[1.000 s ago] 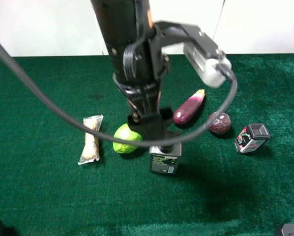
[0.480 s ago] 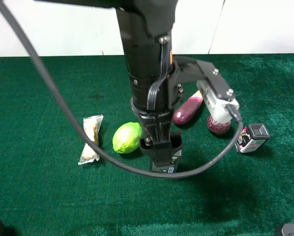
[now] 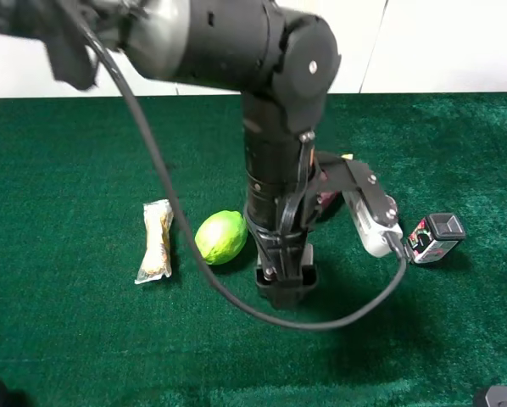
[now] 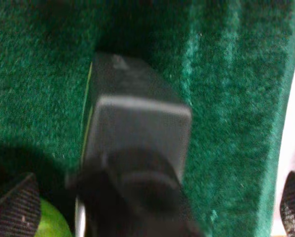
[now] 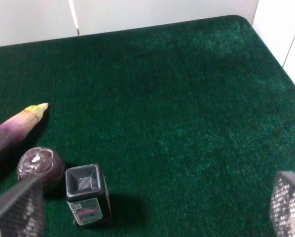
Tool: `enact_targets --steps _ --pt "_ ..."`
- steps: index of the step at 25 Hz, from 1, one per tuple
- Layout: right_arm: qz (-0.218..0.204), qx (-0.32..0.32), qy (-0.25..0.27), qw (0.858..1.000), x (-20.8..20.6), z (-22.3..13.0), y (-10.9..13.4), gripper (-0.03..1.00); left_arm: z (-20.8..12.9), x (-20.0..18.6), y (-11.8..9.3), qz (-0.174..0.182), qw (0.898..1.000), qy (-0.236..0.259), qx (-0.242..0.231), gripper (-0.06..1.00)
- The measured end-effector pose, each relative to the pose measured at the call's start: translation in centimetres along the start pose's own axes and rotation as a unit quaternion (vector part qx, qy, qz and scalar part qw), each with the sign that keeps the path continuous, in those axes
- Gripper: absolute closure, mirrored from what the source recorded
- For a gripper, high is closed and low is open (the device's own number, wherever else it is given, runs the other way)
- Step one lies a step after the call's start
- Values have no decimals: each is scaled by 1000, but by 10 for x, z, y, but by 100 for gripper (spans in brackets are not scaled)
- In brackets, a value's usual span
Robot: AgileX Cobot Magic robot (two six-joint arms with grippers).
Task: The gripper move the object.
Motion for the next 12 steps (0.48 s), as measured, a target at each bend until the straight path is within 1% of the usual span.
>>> enact_targets --steps 8,10,12 --pt "0 0 0 1000 0 0 0 27 4 20 2 9 1000 2 18 -3" --pt "0 0 0 1000 0 0 0 27 4 23 2 10 1000 4 20 -1" --pt "0 0 0 1000 0 0 0 27 4 23 2 11 1000 3 20 4"
Point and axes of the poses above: a point on each arm's last joint axis where the gripper is mounted, x pointing out along that axis toward the gripper, y along the wrist's bending axis when the last joint is at zero, z = x × y, the point moved 9 cm from there along x, pointing out along that axis toward the gripper, and after that the axes turned 15 degrees about -x, right-handed, at the moved point
